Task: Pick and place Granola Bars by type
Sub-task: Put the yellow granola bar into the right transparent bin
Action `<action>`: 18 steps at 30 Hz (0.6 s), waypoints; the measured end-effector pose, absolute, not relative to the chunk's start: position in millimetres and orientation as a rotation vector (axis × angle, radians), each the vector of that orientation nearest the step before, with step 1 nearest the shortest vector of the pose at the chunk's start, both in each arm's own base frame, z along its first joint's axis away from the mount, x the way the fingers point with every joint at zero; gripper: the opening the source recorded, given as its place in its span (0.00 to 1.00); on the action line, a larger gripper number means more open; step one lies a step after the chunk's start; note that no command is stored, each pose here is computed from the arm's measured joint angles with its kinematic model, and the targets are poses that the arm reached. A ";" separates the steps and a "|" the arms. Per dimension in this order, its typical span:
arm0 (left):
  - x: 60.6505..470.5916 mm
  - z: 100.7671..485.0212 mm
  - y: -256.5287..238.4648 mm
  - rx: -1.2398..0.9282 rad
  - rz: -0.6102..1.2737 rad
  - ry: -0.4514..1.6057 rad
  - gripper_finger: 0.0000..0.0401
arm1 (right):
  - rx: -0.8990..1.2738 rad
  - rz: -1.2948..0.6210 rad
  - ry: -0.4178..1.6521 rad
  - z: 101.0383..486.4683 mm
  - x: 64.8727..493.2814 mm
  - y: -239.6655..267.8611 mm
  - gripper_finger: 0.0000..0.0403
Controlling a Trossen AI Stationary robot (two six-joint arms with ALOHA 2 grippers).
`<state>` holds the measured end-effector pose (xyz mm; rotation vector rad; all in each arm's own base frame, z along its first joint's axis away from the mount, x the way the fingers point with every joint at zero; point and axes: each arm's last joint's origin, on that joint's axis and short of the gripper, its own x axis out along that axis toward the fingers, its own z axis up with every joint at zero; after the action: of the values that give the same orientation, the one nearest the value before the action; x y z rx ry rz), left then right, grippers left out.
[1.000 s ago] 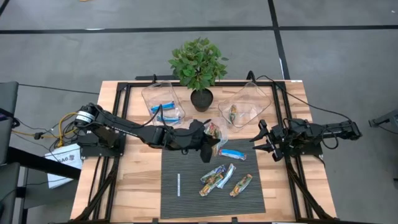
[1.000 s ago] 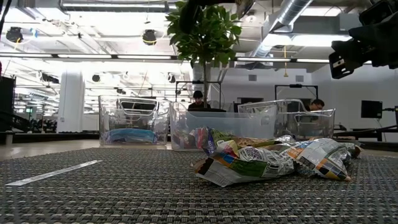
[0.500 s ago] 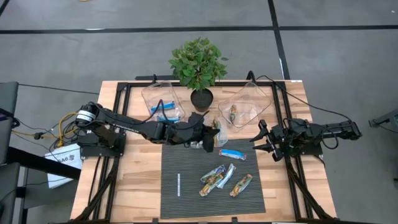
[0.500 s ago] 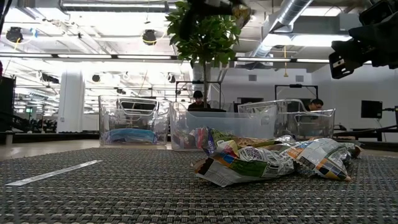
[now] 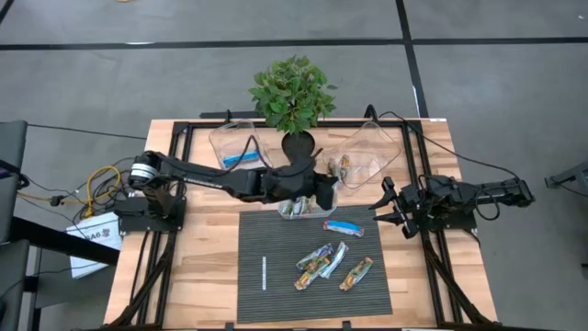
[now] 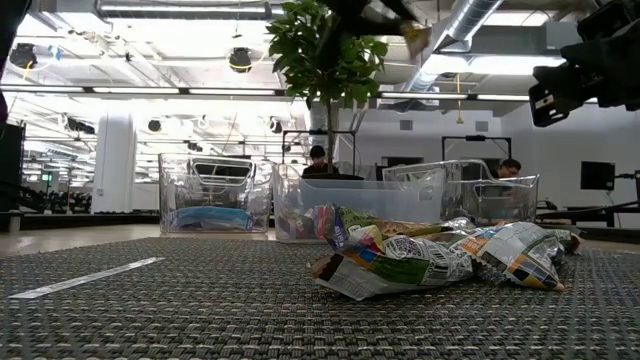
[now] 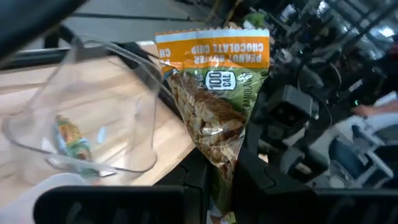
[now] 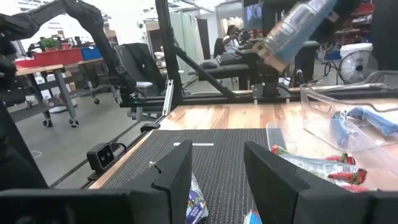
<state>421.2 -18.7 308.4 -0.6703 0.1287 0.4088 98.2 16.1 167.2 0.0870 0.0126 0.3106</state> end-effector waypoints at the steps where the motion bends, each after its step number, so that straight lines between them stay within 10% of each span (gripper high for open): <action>1: 422.9 307.3 -18.5 -0.655 0.407 0.145 0.09 | 0.087 0.312 0.012 167.3 98.1 16.2 0.35; 18: 429.4 321.3 -22.0 -0.564 0.278 0.166 0.09 | 0.087 0.311 0.013 167.2 98.2 16.2 0.35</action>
<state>429.4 -22.0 321.3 -0.5640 0.1659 0.2783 98.2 16.2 167.2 0.0868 0.0131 0.3111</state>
